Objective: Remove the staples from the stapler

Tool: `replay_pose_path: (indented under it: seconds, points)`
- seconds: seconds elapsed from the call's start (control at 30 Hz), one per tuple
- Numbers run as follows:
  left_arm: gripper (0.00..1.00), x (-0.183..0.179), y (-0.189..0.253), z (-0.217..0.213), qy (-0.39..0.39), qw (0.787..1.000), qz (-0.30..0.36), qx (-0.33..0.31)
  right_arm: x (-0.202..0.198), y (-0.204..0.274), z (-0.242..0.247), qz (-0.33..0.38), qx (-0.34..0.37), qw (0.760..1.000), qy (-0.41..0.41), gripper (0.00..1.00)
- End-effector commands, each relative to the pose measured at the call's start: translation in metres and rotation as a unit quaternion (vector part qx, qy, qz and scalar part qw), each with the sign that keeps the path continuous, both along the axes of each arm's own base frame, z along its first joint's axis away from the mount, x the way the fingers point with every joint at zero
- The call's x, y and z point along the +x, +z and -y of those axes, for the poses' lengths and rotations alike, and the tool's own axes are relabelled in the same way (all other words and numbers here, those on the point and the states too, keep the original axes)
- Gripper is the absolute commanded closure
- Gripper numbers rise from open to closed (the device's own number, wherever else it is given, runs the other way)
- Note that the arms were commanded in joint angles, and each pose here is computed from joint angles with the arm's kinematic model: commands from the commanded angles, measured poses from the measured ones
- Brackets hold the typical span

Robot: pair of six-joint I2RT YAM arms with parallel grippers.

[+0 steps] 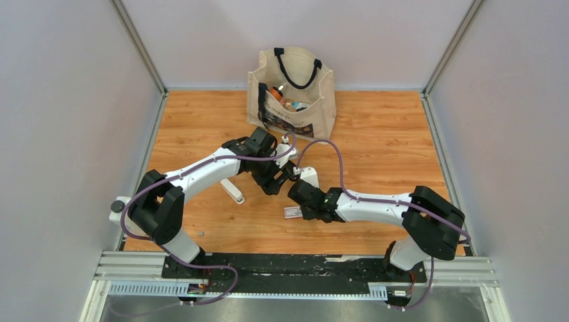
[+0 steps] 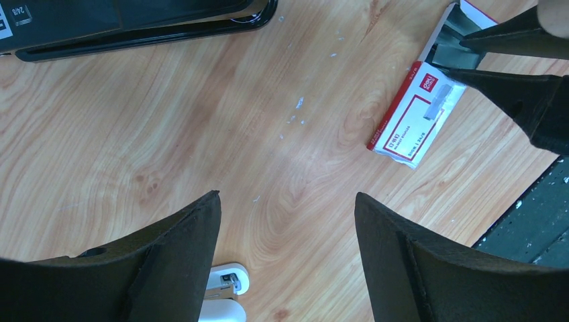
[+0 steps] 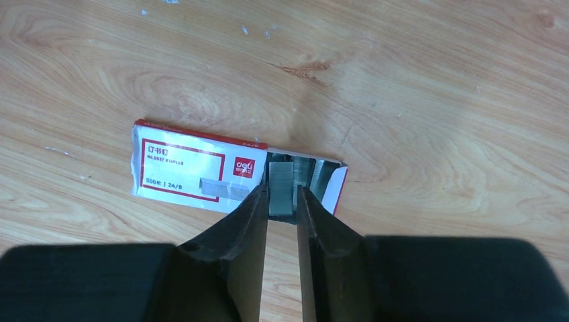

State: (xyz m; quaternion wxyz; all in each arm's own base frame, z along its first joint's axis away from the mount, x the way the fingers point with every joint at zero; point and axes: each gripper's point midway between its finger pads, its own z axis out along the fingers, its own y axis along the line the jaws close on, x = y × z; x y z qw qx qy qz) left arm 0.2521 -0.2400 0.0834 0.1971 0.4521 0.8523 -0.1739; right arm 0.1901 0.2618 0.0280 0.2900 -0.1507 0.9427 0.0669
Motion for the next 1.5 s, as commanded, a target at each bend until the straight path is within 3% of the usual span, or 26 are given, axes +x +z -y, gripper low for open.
replay_pose_path:
  seconds: [0.0,0.2,0.63,0.9,1.0,1.27,1.47]
  points:
    - [0.19,0.002,0.014,0.005,-0.003,1.0,0.019,-0.022,0.011,0.014,-0.013,0.019,0.023,1.0,0.002,0.69]
    - [0.19,0.0,0.013,0.004,-0.003,1.0,0.018,-0.022,0.01,0.021,-0.012,0.028,0.038,0.999,0.001,0.6]
    - [0.19,-0.004,0.01,0.008,-0.02,0.999,0.007,-0.027,0.009,0.066,-0.002,0.076,0.117,0.99,-0.017,0.64]
    - [0.27,-0.011,-0.012,0.003,-0.094,0.994,0.043,0.023,-0.002,0.034,0.036,0.01,0.164,0.983,-0.083,0.78]
    - [0.28,-0.01,-0.022,-0.001,-0.113,0.989,0.071,0.058,-0.001,0.03,0.036,-0.012,0.204,0.974,-0.094,0.79]
    - [0.29,-0.007,-0.038,0.0,-0.116,0.987,0.071,0.091,0.005,0.028,0.029,-0.061,0.301,0.946,-0.101,0.83]
    - [0.28,-0.012,-0.042,0.004,-0.119,0.985,0.067,0.104,0.007,0.021,0.025,-0.083,0.324,0.937,-0.102,0.84]
